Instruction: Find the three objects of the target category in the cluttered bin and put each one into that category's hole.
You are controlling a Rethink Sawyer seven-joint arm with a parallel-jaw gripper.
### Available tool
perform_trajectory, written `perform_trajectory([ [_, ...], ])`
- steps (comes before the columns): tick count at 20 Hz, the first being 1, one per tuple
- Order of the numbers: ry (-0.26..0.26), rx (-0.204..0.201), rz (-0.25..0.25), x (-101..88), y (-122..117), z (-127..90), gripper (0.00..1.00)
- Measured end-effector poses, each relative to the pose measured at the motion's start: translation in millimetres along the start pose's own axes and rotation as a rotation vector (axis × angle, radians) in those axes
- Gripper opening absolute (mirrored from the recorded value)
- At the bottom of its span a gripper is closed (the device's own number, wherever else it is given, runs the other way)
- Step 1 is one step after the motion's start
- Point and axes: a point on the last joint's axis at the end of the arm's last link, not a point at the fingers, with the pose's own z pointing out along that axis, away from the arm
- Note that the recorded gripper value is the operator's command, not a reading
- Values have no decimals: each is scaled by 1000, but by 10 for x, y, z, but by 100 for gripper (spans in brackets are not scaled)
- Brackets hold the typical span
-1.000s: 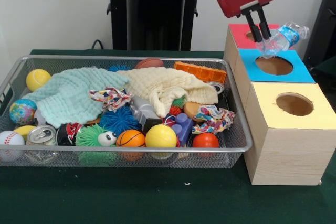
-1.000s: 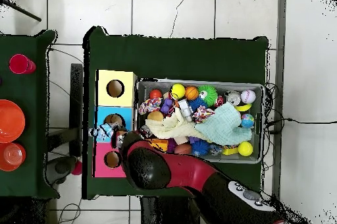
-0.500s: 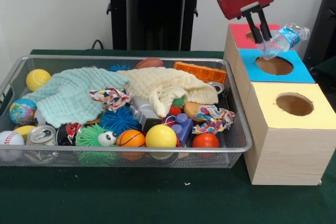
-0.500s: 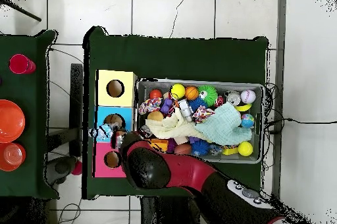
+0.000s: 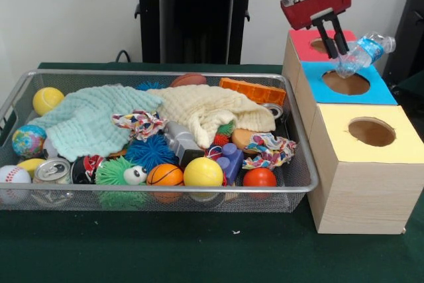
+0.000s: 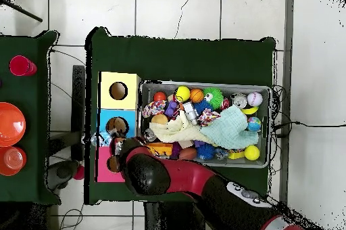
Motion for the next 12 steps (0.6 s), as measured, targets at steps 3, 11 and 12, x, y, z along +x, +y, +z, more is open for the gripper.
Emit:
perform_trajectory([
  [3,-5,-5,-10,34,50,44,0],
  [11,0,-7,-20,79,57,68,0],
  [12,0,-6,-20,81,54,69,0],
])
